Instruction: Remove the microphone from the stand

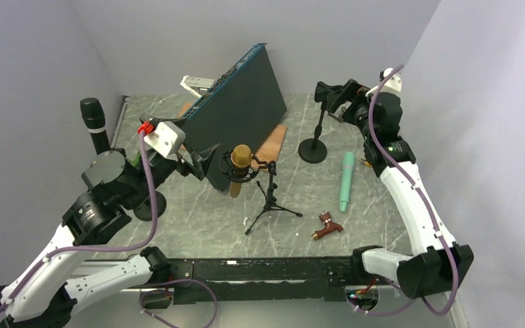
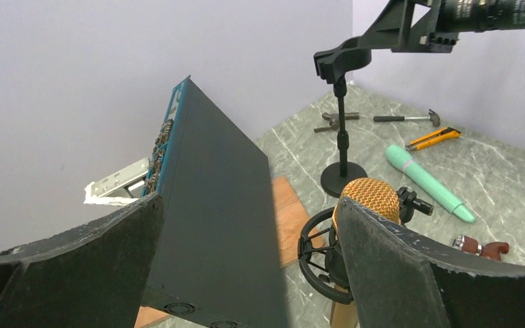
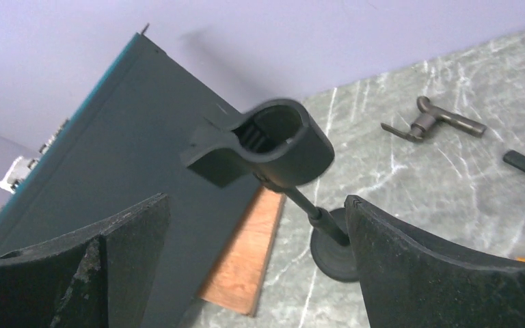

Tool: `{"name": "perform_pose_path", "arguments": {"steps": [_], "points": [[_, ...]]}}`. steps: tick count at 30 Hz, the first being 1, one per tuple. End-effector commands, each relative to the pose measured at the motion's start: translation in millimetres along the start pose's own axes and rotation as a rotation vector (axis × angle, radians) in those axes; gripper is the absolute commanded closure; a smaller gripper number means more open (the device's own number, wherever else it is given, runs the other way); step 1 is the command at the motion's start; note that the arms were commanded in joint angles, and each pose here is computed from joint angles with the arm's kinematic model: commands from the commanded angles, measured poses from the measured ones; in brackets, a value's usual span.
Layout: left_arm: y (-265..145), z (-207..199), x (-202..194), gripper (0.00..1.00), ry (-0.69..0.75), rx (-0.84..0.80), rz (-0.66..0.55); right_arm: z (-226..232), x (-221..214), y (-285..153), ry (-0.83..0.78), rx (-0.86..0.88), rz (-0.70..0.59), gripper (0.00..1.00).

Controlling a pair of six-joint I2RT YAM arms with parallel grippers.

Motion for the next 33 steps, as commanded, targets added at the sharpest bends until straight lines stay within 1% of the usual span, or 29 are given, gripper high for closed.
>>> {"name": "perform_pose_path", "arguments": {"steps": [1, 4, 5, 11, 14, 18, 27, 29, 33], "points": [[-11.3, 6.5, 23.1, 0.01, -0.014, 0.018, -0.108, 24.8, 38.0, 11.2, 0.08, 0.105, -0.076, 0.0], [-15.5, 13.3, 16.1, 0.01, -0.025, 0.061, -0.112, 25.4, 41.7, 22.8, 0.082, 0.105, -0.085, 0.0], [-17.0, 14.9, 15.6, 0.04, -0.026, 0.07, -0.116, 25.1, 42.2, 25.8, 0.079, 0.103, -0.084, 0.0], [-21.5, 18.6, 15.5, 0.05, -0.044, 0.092, -0.124, 20.6, 34.1, 44.8, 0.083, 0.076, -0.057, 0.0], [-23.2, 20.7, 15.3, 0.05, -0.053, 0.106, -0.132, 17.0, 29.0, 48.1, 0.089, 0.069, -0.067, 0.0], [-24.6, 25.6, 14.3, 0.05, -0.059, 0.137, -0.129, 4.1, 27.1, 48.3, 0.07, 0.006, -0.079, 0.0], [-24.3, 22.7, 15.1, 0.05, -0.061, 0.119, -0.127, -12.1, 19.1, 58.5, 0.067, -0.076, -0.073, 0.0], [-24.3, 21.6, 14.8, 0.07, -0.056, 0.111, -0.129, -13.5, 17.8, 62.9, 0.067, -0.083, -0.076, 0.0], [-24.3, 17.4, 15.2, 0.08, -0.051, 0.085, -0.134, -15.9, 7.8, 73.5, 0.061, -0.091, -0.038, 0.01]]}}
Point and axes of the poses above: each gripper's point midway between its finger pads, its own y axis out along the fingers, its own z axis along the line the jaws close on, x = y × z, the point moved 1 cm from there along -y, back along the fingers, and after that the axes turned 2 degrees about -y, right-handed, at the moved point
